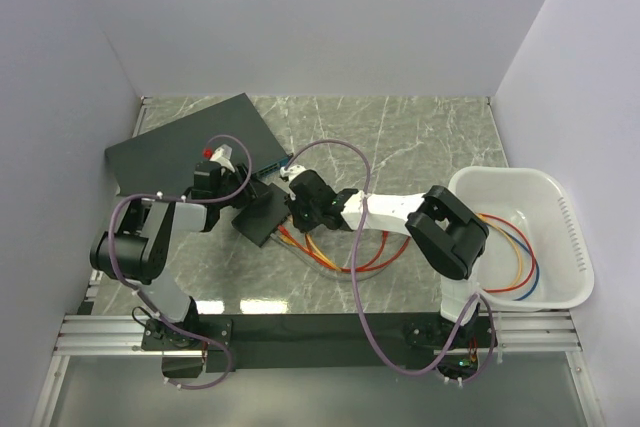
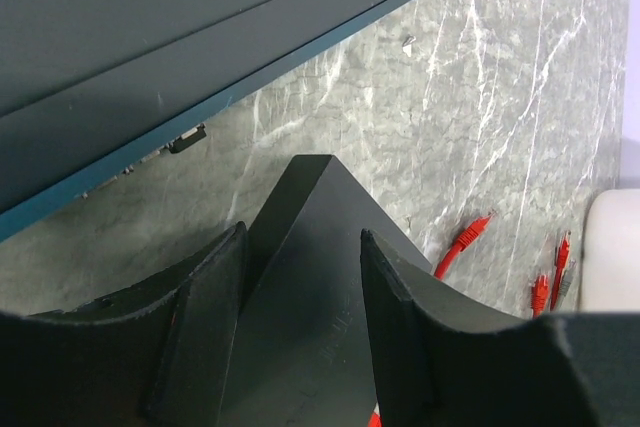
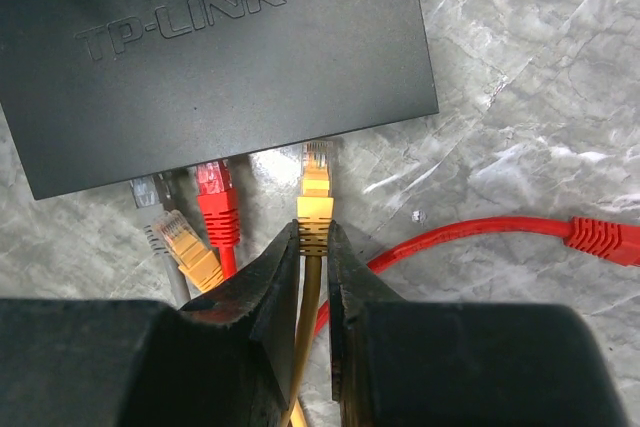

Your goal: Insert the plug into the switch port

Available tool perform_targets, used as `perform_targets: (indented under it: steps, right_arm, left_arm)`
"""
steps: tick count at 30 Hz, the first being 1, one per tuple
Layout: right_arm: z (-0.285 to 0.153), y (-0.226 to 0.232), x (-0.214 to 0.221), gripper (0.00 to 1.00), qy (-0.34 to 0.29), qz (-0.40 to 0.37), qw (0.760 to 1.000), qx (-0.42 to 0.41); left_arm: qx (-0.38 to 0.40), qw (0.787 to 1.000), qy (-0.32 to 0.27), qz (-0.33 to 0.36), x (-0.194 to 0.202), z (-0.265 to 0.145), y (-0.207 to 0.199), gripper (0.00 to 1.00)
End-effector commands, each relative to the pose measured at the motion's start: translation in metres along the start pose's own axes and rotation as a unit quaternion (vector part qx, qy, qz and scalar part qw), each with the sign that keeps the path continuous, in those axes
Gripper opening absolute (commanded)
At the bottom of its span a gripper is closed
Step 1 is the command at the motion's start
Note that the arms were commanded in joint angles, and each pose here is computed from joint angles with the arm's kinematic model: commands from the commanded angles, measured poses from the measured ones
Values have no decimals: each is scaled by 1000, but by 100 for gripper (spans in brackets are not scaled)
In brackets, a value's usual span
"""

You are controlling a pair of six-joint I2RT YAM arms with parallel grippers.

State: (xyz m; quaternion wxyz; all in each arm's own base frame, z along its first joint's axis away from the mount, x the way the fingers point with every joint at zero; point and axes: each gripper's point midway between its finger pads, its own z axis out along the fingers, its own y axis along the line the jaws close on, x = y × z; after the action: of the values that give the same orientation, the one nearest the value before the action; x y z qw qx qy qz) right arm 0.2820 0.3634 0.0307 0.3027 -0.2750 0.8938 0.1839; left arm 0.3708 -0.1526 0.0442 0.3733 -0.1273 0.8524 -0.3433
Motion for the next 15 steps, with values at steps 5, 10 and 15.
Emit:
perform_targets:
  steps: [5, 10, 15]
  right_arm:
    - [-1, 8, -32, 0, -45, -2, 999, -1]
    - [-3, 18, -38, 0, -53, -7, 999, -10]
    - [-6, 30, -41, 0, -61, -14, 998, -20]
  left_arm:
    - [30, 1000, -5, 8, -7, 6, -11, 54]
    - [31, 1000, 0, 5, -4, 8, -10, 53]
    - [30, 1000, 1, 5, -3, 9, -8, 53]
